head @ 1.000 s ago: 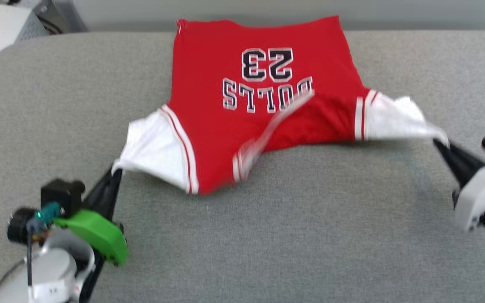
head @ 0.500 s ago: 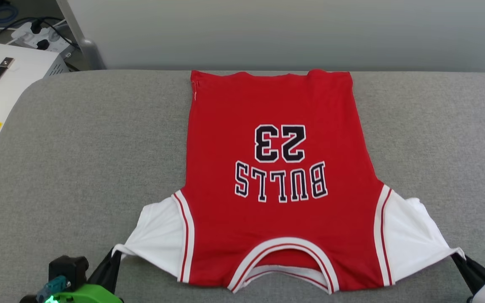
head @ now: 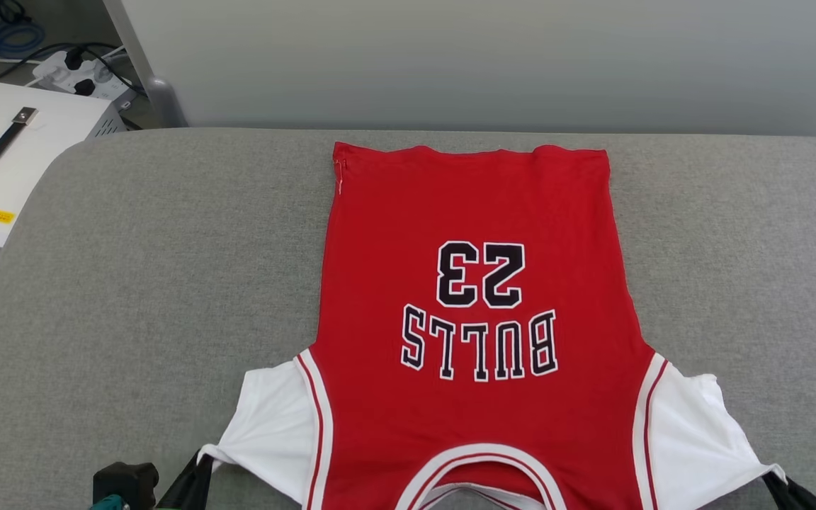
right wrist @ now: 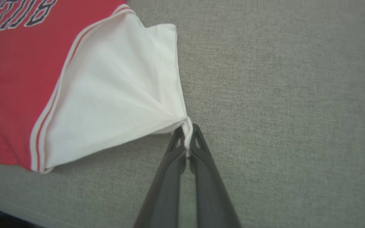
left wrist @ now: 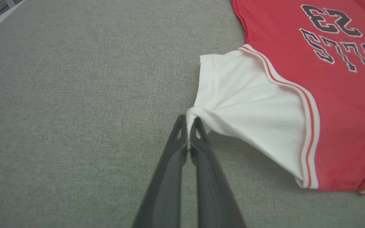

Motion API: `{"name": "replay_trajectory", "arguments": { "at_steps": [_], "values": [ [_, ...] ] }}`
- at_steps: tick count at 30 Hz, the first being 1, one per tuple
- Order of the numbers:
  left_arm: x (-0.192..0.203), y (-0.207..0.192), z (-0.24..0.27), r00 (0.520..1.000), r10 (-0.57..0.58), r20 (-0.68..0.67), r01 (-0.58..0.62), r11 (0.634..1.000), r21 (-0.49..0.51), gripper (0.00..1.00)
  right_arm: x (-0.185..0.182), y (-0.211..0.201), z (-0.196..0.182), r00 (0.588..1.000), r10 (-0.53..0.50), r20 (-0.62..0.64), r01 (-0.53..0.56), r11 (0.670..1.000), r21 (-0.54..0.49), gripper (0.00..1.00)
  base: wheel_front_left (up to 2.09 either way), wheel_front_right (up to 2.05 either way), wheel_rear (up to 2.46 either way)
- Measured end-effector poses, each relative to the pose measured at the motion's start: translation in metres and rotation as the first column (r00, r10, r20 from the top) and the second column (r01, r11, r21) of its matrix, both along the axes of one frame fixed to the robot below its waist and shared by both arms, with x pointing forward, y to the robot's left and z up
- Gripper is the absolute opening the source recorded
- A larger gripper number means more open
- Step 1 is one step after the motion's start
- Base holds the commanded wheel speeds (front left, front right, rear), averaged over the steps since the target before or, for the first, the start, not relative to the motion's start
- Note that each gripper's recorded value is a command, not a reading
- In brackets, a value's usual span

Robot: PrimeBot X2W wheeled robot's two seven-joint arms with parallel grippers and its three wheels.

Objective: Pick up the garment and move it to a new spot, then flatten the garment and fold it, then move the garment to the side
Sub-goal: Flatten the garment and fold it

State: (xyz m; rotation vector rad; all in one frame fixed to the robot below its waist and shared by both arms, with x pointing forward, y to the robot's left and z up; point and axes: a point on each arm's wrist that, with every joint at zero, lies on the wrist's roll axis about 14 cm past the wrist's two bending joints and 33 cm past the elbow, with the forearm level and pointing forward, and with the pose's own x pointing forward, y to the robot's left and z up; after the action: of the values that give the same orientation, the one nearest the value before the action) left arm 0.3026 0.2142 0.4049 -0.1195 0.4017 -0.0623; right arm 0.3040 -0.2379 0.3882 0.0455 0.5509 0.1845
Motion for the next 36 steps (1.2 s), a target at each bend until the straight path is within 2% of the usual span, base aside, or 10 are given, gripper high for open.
{"name": "replay_trajectory", "arguments": {
  "at_steps": [4,8,14,16,19,22,25,30,33,36],
  "values": [
    [0.005,-0.005,0.004,1.000,-0.005,0.025,0.005,1.000,-0.003,0.00,0.013,-0.006,0.018,0.998,-0.013,0.065,0.014,1.000,-0.016,1.00,0.00,0.00,0.00],
    [0.012,-0.006,0.008,0.999,0.002,0.046,-0.001,1.000,-0.005,0.00,0.043,-0.016,0.058,0.981,-0.019,0.194,0.027,0.999,-0.039,1.00,0.00,0.00,0.00],
    [0.023,-0.009,0.013,0.997,0.004,0.073,-0.003,1.000,-0.005,0.00,0.115,-0.024,0.168,0.886,0.046,0.461,0.013,0.992,-0.124,1.00,0.00,0.00,0.00],
    [0.030,-0.012,0.016,0.996,0.000,0.089,0.000,1.000,-0.004,0.00,0.137,-0.019,0.200,0.854,0.091,0.512,-0.008,0.987,-0.162,1.00,0.00,0.00,0.00],
    [0.041,-0.018,0.021,0.994,-0.004,0.113,0.006,1.000,-0.011,0.00,0.166,-0.002,0.231,0.834,0.148,0.531,-0.058,0.982,-0.183,1.00,0.00,0.00,0.00],
    [0.054,-0.025,0.025,0.990,-0.017,0.139,0.019,1.000,-0.013,0.00,0.195,0.016,0.244,0.839,0.207,0.503,-0.107,0.969,-0.222,1.00,0.00,0.00,0.00],
    [0.066,-0.028,0.025,0.989,-0.004,0.151,0.009,1.000,-0.028,0.00,0.225,0.032,0.237,0.877,0.256,0.407,-0.166,0.956,-0.243,1.00,0.00,0.00,0.00],
    [0.074,-0.030,0.013,0.991,0.009,0.133,-0.004,0.999,-0.031,0.00,0.267,0.049,0.189,0.950,0.284,0.126,-0.251,0.941,-0.228,1.00,0.00,0.00,0.00],
    [0.079,-0.031,0.006,0.993,0.016,0.119,-0.012,0.999,-0.038,0.00,0.285,0.053,0.156,0.961,0.271,-0.049,-0.275,0.939,-0.205,1.00,0.00,0.00,0.00],
    [0.084,-0.031,0.000,0.993,0.017,0.114,-0.013,0.999,-0.034,0.00,0.300,0.056,0.125,0.948,0.255,-0.190,-0.293,0.933,-0.210,1.00,0.00,0.00,0.00]
  ]
}}
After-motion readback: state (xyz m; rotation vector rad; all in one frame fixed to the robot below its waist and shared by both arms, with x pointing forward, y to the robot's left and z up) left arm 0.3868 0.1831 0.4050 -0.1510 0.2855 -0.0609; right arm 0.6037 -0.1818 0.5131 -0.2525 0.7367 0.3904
